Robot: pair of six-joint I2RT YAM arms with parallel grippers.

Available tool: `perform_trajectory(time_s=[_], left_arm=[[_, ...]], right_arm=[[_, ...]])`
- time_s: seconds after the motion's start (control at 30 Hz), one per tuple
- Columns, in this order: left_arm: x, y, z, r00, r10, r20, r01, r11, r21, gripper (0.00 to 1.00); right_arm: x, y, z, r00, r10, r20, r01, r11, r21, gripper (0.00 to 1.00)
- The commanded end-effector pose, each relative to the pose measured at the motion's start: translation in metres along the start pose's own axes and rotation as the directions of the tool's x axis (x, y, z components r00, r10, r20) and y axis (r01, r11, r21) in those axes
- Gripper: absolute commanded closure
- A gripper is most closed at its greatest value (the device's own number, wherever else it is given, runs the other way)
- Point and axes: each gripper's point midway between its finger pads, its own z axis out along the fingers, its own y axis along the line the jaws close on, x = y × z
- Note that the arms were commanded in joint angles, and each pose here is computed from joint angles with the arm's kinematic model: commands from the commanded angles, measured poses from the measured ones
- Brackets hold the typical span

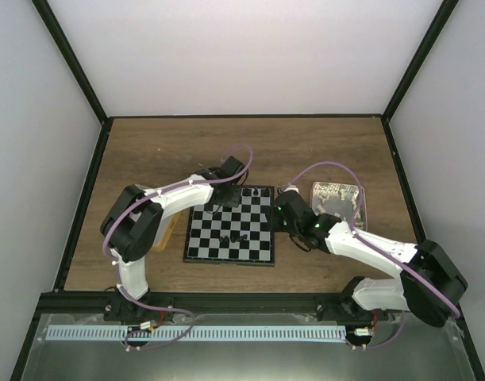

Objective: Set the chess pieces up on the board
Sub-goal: Place the chess piece on the chessboard, then pick up the chess piece from the chessboard.

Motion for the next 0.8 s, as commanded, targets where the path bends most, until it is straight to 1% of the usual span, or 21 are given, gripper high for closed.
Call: perform_trajectory(time_s=[0.0,0.1,0.17,0.33,0.47,0.57,0.77], left_arm=[[-0.005,0.001,0.008,1.0,0.011,0.007,-0.01,1.0,-0.016,0.89],[-0.006,0.002,0.009,1.0,0.014,0.008,-0.014,1.0,-0.028,0.87],[-0.006,0.003,0.009,1.0,0.016,0.008,-0.016,0.999,-0.035,0.82],[-0.01,0.001,0.003,1.0,0.018,0.016,-0.018,1.0,-0.026,0.76],[-0.017,-0.002,-0.012,0.999,0.008,0.042,-0.009,1.0,0.008,0.7],[-0.015,-0.002,-0.024,0.999,0.002,0.043,-0.002,1.0,0.019,0.65],[0.01,0.0,-0.056,0.999,-0.012,0.038,0.009,0.997,0.079,0.54]], right_arm=[[-0.006,-0.003,0.001,1.0,-0.007,0.024,0.007,1.0,0.013,0.57],[-0.006,-0.003,0.001,1.0,-0.008,0.023,0.007,1.0,0.015,0.57],[-0.006,-0.003,0.002,1.0,-0.008,0.023,0.008,1.0,0.016,0.57],[-0.006,-0.002,0.003,1.0,-0.008,0.018,0.008,1.0,0.013,0.57],[-0.006,-0.001,0.002,1.0,-0.008,0.018,0.007,1.0,0.01,0.57],[-0.006,-0.001,0.001,1.0,-0.005,0.02,0.005,1.0,0.008,0.57],[-0.007,-0.001,-0.002,1.0,0.007,0.026,-0.007,1.0,-0.002,0.57]])
